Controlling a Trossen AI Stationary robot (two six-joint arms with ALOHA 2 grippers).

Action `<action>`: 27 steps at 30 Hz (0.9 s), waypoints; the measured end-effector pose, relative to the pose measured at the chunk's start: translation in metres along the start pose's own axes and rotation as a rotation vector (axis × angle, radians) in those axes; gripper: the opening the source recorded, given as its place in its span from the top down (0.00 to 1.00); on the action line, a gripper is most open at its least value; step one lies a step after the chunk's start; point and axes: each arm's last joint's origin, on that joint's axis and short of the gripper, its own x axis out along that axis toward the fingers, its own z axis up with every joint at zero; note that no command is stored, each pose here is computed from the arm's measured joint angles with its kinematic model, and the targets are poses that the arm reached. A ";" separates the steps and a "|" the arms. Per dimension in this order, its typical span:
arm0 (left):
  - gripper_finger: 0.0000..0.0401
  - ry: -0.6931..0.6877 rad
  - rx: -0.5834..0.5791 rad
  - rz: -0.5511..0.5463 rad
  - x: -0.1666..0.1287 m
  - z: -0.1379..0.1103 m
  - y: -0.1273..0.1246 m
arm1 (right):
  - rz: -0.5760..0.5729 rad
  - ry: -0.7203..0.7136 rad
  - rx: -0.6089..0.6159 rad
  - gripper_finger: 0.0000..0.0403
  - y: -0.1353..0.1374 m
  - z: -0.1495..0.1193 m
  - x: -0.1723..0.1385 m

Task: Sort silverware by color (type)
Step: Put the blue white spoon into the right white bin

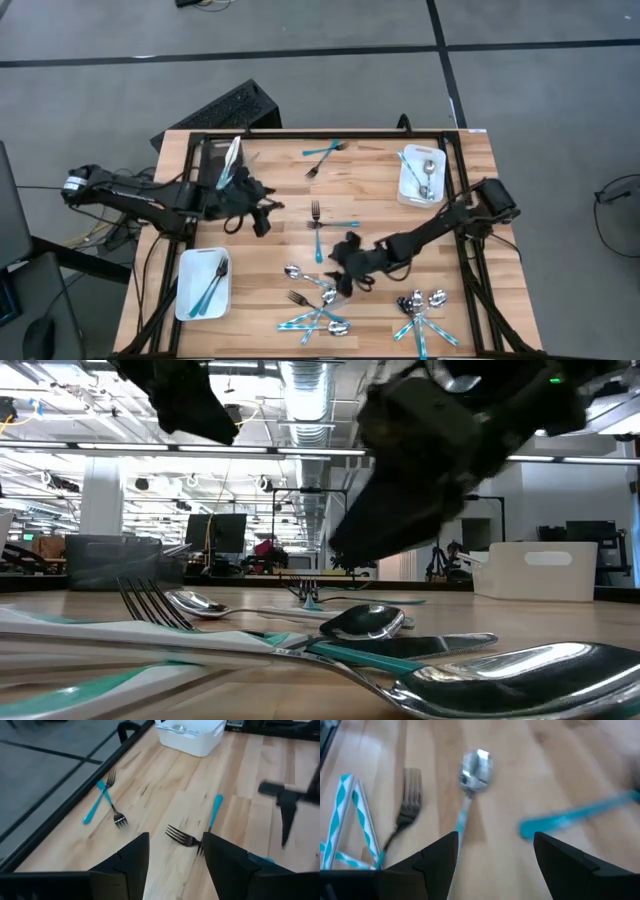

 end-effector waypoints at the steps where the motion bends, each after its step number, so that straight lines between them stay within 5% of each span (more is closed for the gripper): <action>1: 0.57 -0.007 0.001 0.006 -0.002 -0.001 -0.003 | 0.012 0.005 -0.028 0.29 0.005 0.003 0.007; 8: 0.57 0.007 -0.018 0.020 -0.007 -0.006 -0.009 | -0.026 0.128 -0.229 0.29 0.027 0.016 0.044; 15: 0.57 0.016 -0.018 0.065 -0.007 -0.008 -0.007 | -0.009 0.266 -0.261 0.34 0.033 0.020 0.061; 19: 0.57 0.012 -0.017 0.079 -0.007 -0.008 -0.007 | -0.018 0.289 -0.261 0.50 0.031 0.020 0.060; 25: 0.57 0.012 -0.017 0.078 -0.007 -0.008 -0.007 | -0.101 0.352 -0.201 0.91 0.018 0.024 0.051; 27: 0.57 0.012 -0.016 0.080 -0.007 -0.008 -0.007 | -0.182 0.364 -0.187 0.92 0.013 0.023 0.047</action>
